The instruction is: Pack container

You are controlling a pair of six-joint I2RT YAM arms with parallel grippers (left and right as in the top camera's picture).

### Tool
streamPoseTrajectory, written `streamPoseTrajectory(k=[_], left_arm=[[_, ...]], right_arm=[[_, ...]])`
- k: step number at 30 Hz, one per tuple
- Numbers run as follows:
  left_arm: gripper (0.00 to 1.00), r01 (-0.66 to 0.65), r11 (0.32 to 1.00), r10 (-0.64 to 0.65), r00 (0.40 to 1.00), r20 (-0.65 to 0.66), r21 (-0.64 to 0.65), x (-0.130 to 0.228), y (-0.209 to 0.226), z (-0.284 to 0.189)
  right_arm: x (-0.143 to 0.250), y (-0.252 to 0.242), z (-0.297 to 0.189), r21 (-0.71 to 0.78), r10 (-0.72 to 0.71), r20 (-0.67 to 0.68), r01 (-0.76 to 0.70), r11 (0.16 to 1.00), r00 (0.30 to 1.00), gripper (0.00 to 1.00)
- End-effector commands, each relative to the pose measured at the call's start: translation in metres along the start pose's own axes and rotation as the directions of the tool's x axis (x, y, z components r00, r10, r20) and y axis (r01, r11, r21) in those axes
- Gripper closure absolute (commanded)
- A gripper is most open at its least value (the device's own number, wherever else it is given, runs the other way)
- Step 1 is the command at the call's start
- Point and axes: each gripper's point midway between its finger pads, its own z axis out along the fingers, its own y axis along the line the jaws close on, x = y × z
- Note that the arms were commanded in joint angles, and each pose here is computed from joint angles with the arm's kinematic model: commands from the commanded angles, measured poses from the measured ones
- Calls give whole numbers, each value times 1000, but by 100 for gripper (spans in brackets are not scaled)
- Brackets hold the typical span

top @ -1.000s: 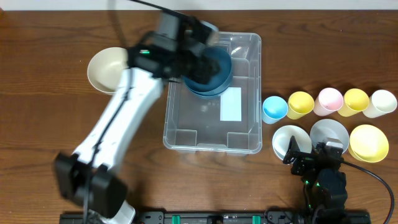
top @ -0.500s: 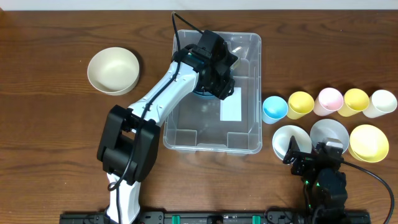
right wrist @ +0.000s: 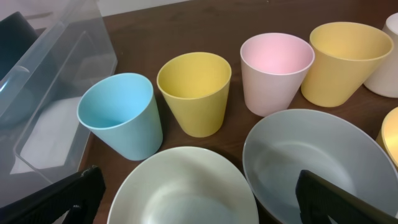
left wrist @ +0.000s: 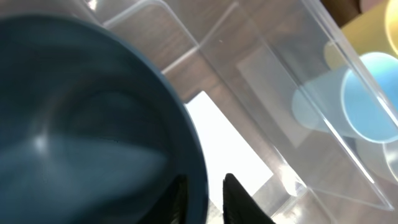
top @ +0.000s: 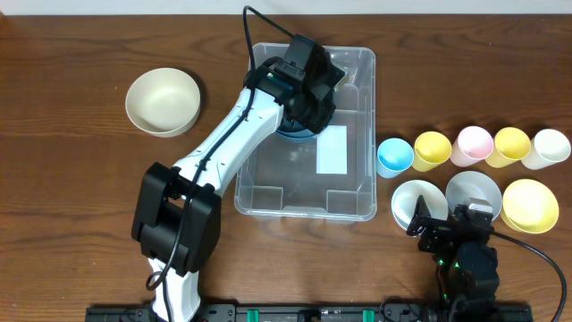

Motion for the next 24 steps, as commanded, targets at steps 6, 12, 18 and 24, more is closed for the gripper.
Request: streamPoseTrajectory(k=[6, 12, 18, 24], left_arm=[[81, -10, 999, 11, 1000, 18, -41, -6, 5, -4], [81, 5, 1000, -6, 998, -55, -31, 13, 7, 18], [87, -12, 1000, 11, 999, -32, -28, 4, 0, 10], [87, -39, 999, 41, 997, 62, -38, -18, -12, -33]], right_arm=[[-1, -2, 0, 9, 2, 9, -2, 1000, 1000, 1], [-1, -2, 0, 9, 2, 9, -2, 1000, 1000, 1], [-1, -2, 0, 9, 2, 9, -2, 1000, 1000, 1], [-1, -2, 0, 9, 2, 9, -2, 1000, 1000, 1]])
